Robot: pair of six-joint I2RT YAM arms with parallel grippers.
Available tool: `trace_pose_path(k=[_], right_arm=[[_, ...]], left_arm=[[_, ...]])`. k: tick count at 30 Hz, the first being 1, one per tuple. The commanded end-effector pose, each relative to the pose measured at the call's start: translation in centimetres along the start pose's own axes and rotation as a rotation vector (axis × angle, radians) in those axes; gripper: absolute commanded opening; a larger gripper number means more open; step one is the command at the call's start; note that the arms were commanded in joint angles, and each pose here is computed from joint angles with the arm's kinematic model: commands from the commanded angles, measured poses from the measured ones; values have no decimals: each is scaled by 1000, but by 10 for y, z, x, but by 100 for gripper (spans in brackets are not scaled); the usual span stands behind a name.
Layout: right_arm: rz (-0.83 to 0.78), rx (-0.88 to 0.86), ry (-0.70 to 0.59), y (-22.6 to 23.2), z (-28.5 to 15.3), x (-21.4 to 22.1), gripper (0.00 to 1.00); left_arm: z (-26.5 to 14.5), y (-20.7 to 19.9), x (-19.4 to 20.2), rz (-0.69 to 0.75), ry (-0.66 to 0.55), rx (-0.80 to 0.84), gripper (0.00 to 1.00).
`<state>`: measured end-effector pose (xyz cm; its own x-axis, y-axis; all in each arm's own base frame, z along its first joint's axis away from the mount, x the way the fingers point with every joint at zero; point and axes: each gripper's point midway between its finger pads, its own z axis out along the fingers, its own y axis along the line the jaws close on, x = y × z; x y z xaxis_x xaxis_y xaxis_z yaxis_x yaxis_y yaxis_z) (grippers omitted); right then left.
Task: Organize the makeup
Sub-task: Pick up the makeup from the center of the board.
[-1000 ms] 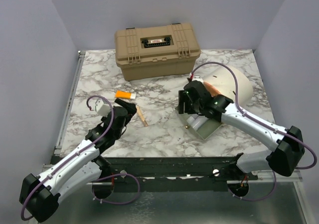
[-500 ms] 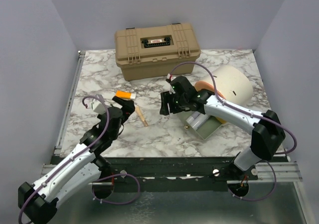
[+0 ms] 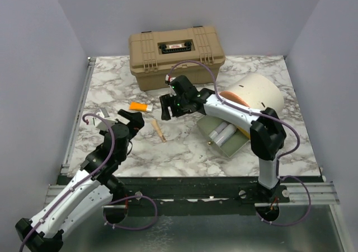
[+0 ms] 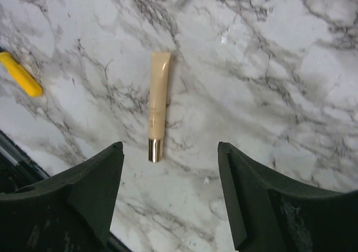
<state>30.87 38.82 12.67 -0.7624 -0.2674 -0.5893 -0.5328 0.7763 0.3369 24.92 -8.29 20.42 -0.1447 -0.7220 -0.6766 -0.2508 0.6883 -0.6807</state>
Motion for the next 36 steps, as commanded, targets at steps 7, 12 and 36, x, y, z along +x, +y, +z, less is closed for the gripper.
trace_pose_path(k=[7, 12, 36], right_arm=[[-338, -88, -247, 19, 56, -63, 78], [-508, -162, -283, 34, 80, -79, 78], [-656, -194, -164, 21, 200, -53, 70]], left_arm=[[-19, -6, -37, 90, -72, 22, 94], [-22, 9, -35, 18, -86, -7, 94], [-27, 17, -35, -62, -87, -13, 94]])
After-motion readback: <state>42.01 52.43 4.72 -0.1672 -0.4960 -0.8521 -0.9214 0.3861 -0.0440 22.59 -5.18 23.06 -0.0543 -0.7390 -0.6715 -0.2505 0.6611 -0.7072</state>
